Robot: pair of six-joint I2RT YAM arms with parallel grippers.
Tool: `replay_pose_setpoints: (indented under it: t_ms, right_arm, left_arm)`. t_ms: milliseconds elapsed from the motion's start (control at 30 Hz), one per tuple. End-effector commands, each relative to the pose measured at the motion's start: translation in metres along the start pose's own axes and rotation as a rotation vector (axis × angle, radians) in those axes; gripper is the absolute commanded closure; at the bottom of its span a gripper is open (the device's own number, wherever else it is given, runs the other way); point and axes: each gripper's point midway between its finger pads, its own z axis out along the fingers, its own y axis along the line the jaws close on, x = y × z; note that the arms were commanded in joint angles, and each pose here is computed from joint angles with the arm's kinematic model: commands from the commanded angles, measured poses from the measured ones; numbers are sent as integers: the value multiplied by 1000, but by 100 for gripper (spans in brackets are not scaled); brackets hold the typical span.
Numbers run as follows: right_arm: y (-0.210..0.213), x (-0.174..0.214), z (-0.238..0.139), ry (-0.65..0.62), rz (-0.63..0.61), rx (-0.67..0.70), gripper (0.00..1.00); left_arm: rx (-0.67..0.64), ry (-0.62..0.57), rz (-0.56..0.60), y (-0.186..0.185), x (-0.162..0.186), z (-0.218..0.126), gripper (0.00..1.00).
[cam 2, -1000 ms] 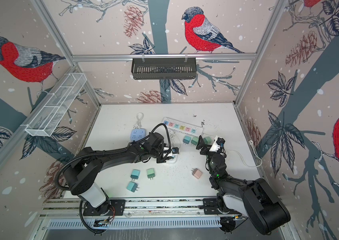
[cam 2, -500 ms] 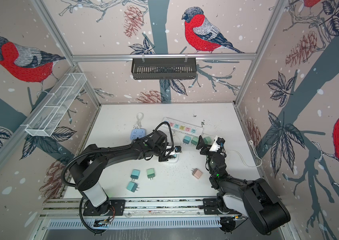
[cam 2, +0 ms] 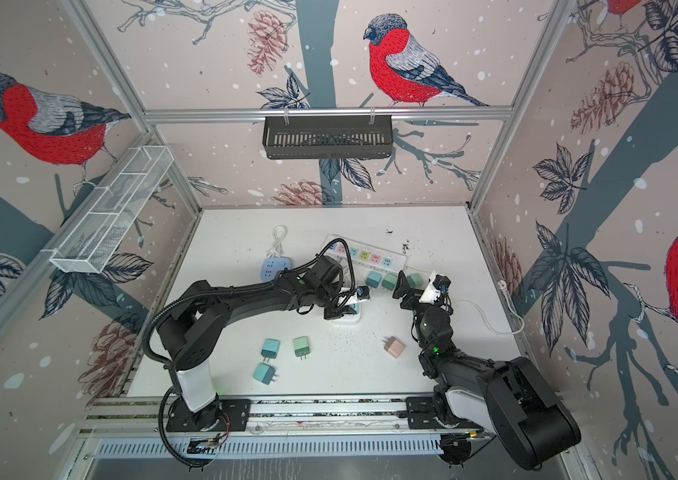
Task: Insert the plug
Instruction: 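Lower the teal adapter with the left gripper into the white socket cube, then open the left gripper and lift away while the right gripper moves toward the pink adapter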
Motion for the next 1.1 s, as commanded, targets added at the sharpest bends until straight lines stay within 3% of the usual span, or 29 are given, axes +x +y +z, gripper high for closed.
replay_pose_setpoints:
  t_ms: [0, 333, 400, 433, 467, 667, 867, 967, 1067]
  right_arm:
    - [2, -4, 1, -11, 18, -10, 0]
    - [3, -5, 1, -11, 22, -15, 0]
    - [3, -4, 0, -10, 24, -15, 0]
    - [3, -5, 0, -11, 25, -17, 0]
    - [3, -4, 0, -11, 26, -19, 0]
    - [1, -8, -7, -34, 45, -28, 0]
    - [-3, -8, -7, -35, 64, -16, 0]
    - [-2, -4, -2, -8, 72, -17, 0]
    - [8, -3, -1, 19, 57, -87, 0]
  left_arm:
    - [84, 104, -47, -22, 28, 1, 100]
    - [78, 110, -43, -22, 28, 2, 100]
    - [37, 103, -50, -13, 25, 2, 78]
    - [20, 94, -48, -9, 22, 0, 4]
    - [5, 86, -49, -6, 19, -2, 1]
    - [-137, -59, -37, 13, -24, -43, 1]
    - [-465, -394, -29, 15, -59, -145, 1]
    - [-660, -622, -118, 13, -47, -207, 1]
    - [-852, -807, -292, 16, -8, -257, 1]
